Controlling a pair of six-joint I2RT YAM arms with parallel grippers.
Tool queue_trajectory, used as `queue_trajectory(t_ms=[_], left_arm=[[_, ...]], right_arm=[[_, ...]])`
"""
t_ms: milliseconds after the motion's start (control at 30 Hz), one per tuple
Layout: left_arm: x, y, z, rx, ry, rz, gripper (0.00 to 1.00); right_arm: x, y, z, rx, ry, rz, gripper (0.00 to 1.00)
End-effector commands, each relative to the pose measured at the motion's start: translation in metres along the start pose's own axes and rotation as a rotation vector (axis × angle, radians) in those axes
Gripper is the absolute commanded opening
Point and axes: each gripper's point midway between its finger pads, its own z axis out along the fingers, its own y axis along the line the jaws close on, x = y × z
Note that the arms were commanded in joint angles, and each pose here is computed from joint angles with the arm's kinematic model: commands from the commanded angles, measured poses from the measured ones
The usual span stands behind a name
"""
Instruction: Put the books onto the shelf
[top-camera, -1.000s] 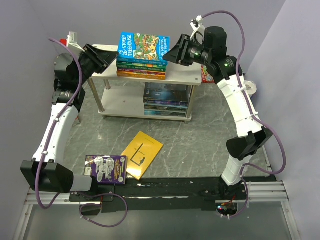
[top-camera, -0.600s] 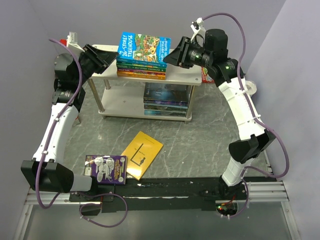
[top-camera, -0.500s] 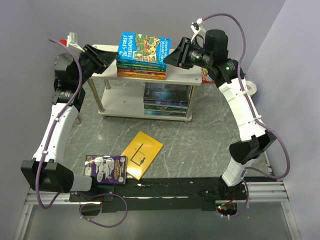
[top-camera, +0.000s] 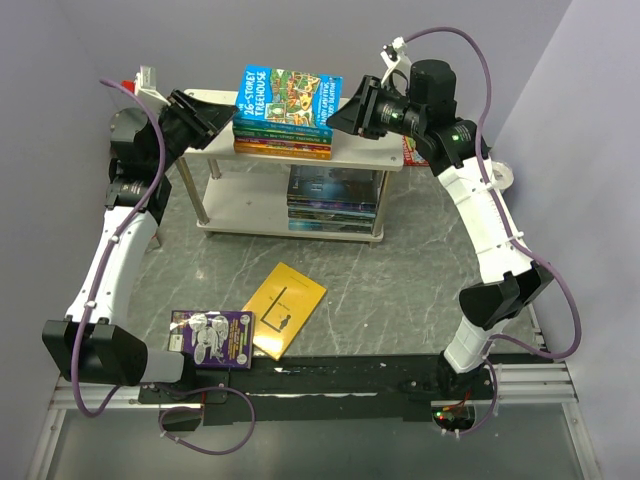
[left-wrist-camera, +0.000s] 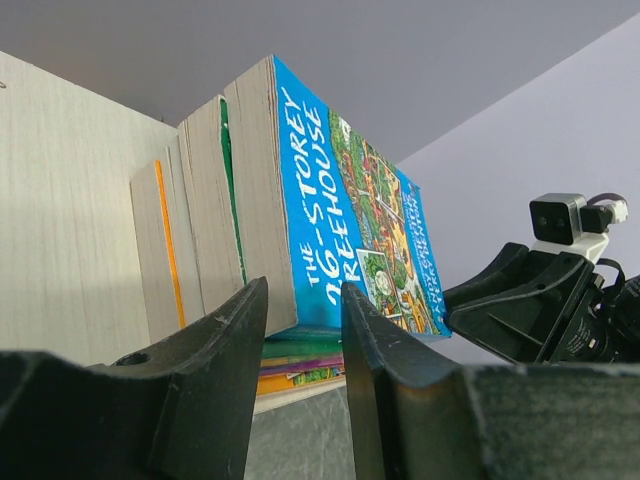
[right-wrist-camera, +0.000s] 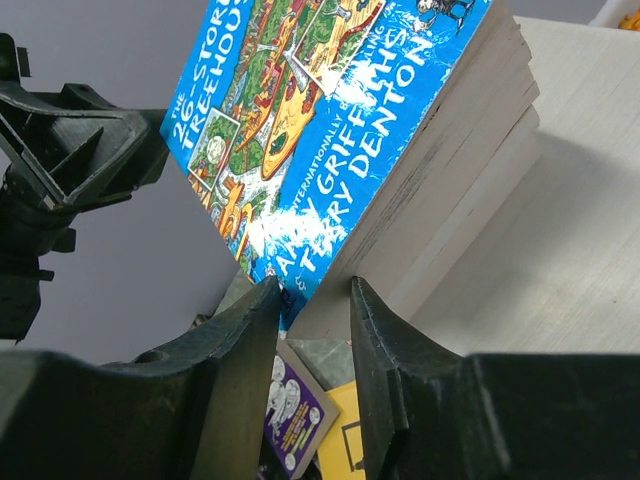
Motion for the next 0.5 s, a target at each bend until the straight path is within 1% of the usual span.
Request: queue_trajectory(t_ms=[0,167,267,367,400,433,467], left_arm=[[-0.009,-0.022,-0.013,0.051,-0.031,0.049,0.41],[-0.012,-0.018,-0.015,0.040,-0.043,0.048,0.43],[-0.016,-0.017,-0.017,0.030,-0.055,0.049,0.45],[-0.027,-0.012,-0.022,-0.011,-0.095,0.051,0.50],[-0.033,-0.008,-0.025,-0.030,-0.113,0.056,0.55],[-0.040,-0.010,-0.028,-0.041,-0.134,0.063,0.58],[-0.046,-0.004,-0.032,-0.089,-0.159,0.058,0.60]], right_arm=[[-0.009,0.024,-0.009,-0.047,-0.023,-0.041,0.42],[-0.009,0.020,-0.008,-0.039,-0.018,-0.035,0.42],[-0.011,0.018,-0.011,-0.031,-0.023,-0.029,0.43],[-0.016,0.014,-0.018,-0.021,-0.043,-0.019,0.46],[-0.021,0.017,-0.024,-0.023,-0.058,-0.021,0.47],[-0.026,0.013,-0.030,-0.011,-0.075,-0.020,0.51],[-0.029,0.013,-0.035,-0.005,-0.085,-0.020,0.53]])
